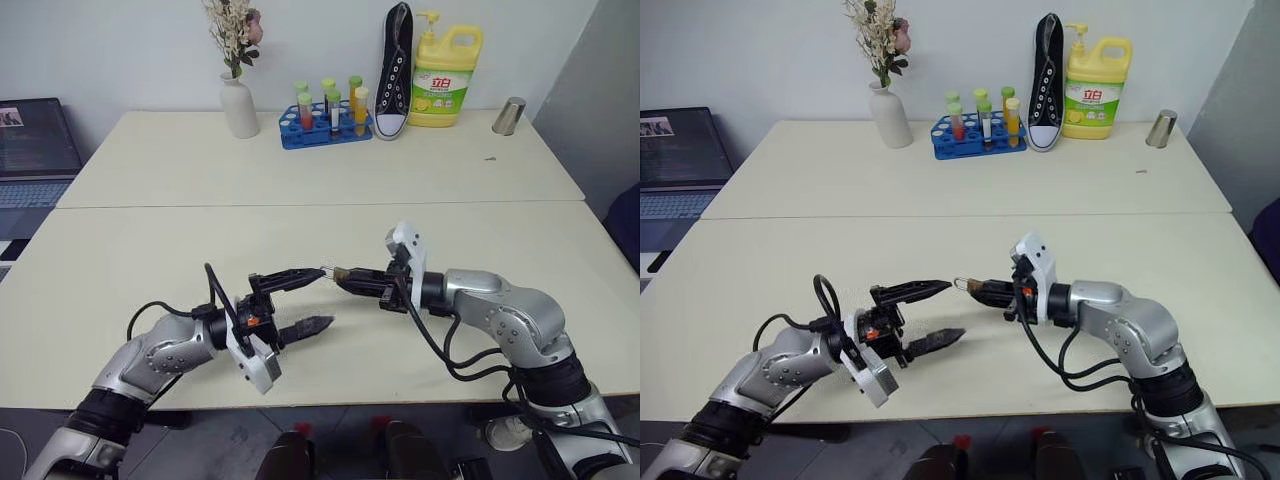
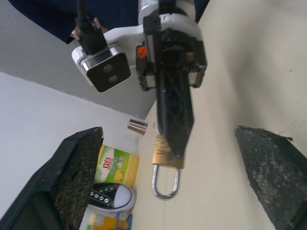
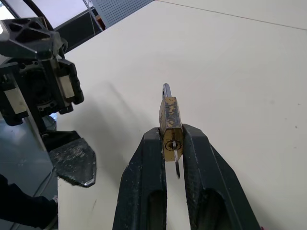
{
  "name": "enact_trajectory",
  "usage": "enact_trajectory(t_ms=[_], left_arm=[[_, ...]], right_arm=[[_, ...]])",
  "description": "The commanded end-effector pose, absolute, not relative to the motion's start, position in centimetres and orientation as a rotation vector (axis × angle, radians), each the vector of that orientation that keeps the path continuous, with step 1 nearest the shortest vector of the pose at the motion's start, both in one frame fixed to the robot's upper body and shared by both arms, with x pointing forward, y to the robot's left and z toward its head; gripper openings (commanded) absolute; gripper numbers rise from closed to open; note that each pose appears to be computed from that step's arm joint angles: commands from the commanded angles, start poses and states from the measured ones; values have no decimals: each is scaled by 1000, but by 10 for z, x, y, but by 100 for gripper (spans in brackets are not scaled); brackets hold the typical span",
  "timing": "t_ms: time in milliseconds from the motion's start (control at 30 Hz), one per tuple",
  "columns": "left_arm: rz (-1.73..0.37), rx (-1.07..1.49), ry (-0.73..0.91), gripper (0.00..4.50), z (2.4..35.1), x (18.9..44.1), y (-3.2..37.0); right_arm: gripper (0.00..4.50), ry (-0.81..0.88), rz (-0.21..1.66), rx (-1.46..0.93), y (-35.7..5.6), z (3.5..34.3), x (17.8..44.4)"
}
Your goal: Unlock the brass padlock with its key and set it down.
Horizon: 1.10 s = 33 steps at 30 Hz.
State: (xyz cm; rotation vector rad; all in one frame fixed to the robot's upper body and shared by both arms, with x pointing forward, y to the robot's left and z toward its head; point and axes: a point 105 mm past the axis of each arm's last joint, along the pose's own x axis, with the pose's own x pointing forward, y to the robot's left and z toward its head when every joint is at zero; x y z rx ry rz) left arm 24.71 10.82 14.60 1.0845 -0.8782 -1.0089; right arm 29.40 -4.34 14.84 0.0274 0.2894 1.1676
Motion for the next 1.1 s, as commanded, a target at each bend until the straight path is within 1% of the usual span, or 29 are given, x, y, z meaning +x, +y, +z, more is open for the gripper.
enact_trajectory(t_ms=[33,67,167,200,267,367,467,600,700,833,1100], left_arm=[[-927,971,-846,409,171,261,111],[-898,933,-817,387,176,267,114],[-898,818,-706,289,183,284,116],[-891,759,-641,256,184,293,119],[-914,670,-531,194,180,302,120],[-1013,485,-321,96,163,307,118],[-1092,354,-217,1,158,307,114],[-1178,170,-146,0,163,303,104],[-1223,97,-118,0,166,298,99],[-1238,70,-98,0,166,294,98],[-1291,48,-31,0,159,278,94]], right_arm=[[12,220,1126,-4,-60,161,301],[12,217,1119,-13,-63,162,302],[12,205,1129,-50,-66,163,299],[12,200,1140,-55,-66,165,297],[12,191,1166,-65,-65,167,292],[12,169,1228,-85,-59,171,281],[12,152,1279,-102,-53,174,272],[12,144,1318,-104,-51,176,264],[12,149,1326,-107,-51,176,262],[12,152,1326,-112,-52,175,262],[12,155,1319,-114,-54,174,265]])
